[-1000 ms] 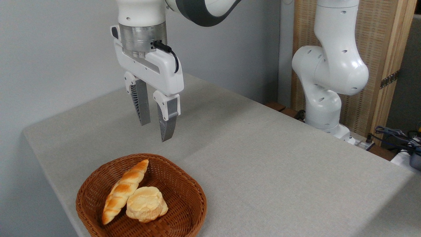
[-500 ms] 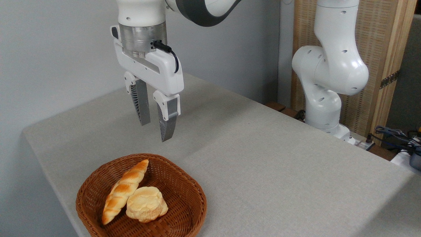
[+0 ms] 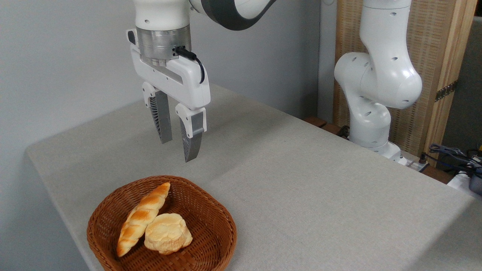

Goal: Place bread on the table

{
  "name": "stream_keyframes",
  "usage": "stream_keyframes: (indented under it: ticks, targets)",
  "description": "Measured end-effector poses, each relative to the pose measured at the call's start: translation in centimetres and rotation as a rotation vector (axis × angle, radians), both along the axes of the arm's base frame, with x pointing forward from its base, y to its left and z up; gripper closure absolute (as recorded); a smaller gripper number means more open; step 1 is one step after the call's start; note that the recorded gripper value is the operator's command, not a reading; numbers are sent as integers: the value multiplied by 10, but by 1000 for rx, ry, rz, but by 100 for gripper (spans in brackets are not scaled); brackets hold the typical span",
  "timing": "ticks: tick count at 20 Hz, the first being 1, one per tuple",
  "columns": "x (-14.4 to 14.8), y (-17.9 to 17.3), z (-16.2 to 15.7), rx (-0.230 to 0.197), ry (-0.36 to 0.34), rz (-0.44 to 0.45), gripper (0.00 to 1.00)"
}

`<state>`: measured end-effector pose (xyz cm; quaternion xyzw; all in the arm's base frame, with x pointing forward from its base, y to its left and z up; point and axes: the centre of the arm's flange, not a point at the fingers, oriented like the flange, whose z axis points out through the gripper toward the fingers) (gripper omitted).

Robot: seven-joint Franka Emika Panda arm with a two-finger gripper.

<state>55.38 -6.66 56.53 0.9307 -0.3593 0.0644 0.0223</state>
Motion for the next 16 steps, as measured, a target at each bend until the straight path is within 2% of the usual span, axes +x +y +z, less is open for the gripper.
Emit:
stream_keyframes:
  ticks: [10, 13, 16]
  targets:
    - [0, 3, -1, 0, 3, 5, 0]
    - [5, 4, -10, 1, 5, 9, 0]
    - [17, 3, -25, 1, -23, 15, 0]
